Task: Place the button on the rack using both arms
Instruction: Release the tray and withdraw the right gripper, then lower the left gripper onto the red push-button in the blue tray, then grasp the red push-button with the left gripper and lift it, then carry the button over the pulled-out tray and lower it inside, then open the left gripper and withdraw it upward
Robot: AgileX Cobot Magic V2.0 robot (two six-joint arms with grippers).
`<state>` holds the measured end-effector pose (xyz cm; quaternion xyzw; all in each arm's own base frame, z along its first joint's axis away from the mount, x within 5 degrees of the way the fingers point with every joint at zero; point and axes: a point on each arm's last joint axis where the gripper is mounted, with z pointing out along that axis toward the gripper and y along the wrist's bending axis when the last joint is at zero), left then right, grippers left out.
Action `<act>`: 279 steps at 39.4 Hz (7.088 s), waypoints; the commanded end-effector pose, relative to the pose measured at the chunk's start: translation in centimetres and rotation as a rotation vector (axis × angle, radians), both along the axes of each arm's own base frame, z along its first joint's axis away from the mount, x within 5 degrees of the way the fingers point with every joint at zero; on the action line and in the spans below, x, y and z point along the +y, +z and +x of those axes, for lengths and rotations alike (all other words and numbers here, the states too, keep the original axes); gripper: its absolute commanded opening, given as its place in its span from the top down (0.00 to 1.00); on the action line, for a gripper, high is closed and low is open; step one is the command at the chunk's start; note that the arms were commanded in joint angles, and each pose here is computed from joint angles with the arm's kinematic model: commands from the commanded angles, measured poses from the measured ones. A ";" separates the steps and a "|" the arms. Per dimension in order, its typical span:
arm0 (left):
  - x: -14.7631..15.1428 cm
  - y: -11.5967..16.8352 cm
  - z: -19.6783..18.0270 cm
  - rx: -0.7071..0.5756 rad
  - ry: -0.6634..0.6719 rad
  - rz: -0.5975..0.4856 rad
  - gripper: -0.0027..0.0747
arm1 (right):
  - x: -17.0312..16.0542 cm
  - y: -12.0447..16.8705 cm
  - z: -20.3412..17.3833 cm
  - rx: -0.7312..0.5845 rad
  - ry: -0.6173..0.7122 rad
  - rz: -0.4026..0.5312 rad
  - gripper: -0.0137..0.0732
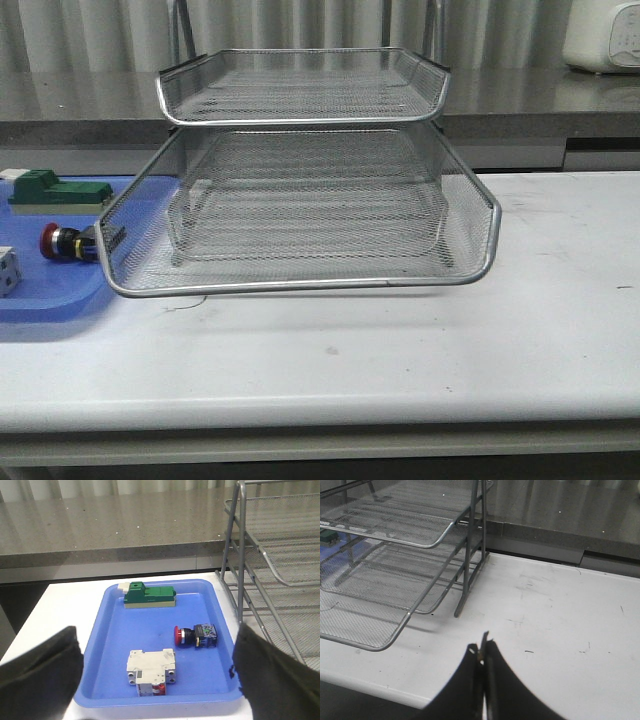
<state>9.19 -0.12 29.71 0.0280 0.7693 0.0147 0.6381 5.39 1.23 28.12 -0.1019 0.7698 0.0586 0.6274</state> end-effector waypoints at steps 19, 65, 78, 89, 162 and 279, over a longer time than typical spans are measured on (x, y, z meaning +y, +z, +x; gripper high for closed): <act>0.0 1.9 0.4 -0.079 -0.003 0.001 0.22 | 0.0 1.4 0.1 -0.087 0.001 0.022 0.97; -2.6 -0.6 31.7 0.874 -0.540 0.359 0.22 | 0.0 1.3 0.1 -0.085 0.001 0.022 0.97; -2.4 -4.6 35.3 0.963 -0.550 0.402 0.22 | 0.0 1.3 0.1 -0.085 0.001 0.022 0.97; -3.8 -7.7 37.1 1.030 -0.575 0.519 0.22 | 0.0 1.3 0.1 -0.083 0.001 0.022 0.97; -0.3 -1.0 35.7 1.044 -0.434 0.396 0.86 | 0.0 1.3 0.1 -0.082 0.001 0.021 0.97; -9.0 6.8 14.2 0.769 -0.451 0.194 0.99 | 0.0 1.3 0.1 -0.082 0.001 0.021 0.97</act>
